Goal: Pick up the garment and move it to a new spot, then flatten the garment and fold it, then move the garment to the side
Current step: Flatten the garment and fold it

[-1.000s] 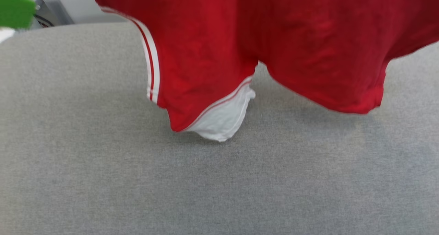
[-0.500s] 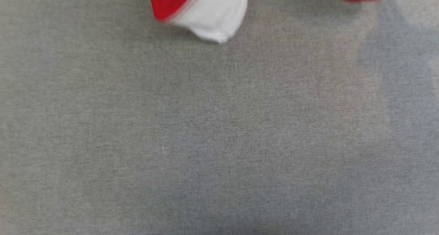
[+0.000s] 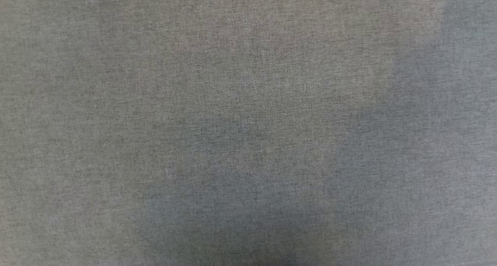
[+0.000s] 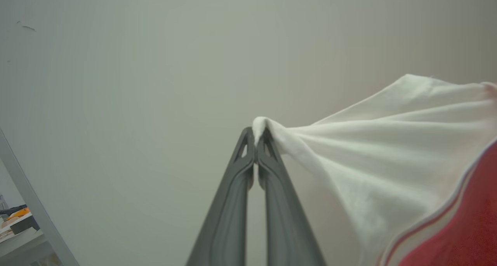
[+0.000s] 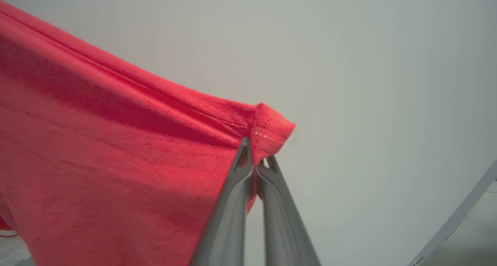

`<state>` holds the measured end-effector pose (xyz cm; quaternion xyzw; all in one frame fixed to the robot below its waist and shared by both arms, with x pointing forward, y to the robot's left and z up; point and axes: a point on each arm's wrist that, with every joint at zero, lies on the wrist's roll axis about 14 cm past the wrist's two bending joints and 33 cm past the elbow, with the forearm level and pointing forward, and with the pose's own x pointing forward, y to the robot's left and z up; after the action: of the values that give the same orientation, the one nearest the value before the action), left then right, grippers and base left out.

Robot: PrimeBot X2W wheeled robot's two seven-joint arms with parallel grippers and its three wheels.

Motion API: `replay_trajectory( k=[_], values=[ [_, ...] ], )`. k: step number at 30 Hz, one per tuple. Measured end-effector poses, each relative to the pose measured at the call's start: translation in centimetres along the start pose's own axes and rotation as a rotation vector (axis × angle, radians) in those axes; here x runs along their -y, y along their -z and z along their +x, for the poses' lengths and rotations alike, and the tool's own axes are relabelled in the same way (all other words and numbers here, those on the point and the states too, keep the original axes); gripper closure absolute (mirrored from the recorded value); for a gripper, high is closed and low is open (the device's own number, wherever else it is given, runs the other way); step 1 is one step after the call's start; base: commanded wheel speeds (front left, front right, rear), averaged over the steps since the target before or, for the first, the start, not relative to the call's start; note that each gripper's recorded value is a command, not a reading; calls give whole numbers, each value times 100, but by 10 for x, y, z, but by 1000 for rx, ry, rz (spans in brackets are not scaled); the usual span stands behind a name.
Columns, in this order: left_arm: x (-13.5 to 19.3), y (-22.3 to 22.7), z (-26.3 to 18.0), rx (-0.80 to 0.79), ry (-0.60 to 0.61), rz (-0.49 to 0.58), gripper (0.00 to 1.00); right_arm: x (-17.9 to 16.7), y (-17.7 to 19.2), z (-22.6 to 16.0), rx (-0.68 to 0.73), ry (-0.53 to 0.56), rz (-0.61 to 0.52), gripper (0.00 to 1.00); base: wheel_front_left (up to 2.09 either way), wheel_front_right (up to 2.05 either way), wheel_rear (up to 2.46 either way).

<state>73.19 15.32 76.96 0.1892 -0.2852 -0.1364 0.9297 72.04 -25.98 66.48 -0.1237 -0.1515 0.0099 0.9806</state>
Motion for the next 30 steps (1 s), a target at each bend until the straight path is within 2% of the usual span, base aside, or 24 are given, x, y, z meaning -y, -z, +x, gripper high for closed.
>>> replay_trajectory(
  k=[6,9,14,19,24,30],
  values=[
    [26,53,-17,-62,45,-51,100,-41,33,-2,-5,-72,39,100,0,0,0],
    [47,83,-37,-122,72,-114,100,-60,53,-11,-36,-114,56,100,0,0,0],
    [86,115,-77,-221,133,-205,100,-87,78,-37,-93,-152,154,100,0,0,0],
    [114,124,-120,-284,159,-294,100,-116,97,-72,-166,-214,201,100,0,0,0],
    [147,122,-178,-361,199,-354,100,-129,107,-113,-233,-244,259,100,0,0,0],
    [162,108,-247,-455,173,-416,100,-135,108,-160,-305,-270,316,100,0,0,0]
  ],
)
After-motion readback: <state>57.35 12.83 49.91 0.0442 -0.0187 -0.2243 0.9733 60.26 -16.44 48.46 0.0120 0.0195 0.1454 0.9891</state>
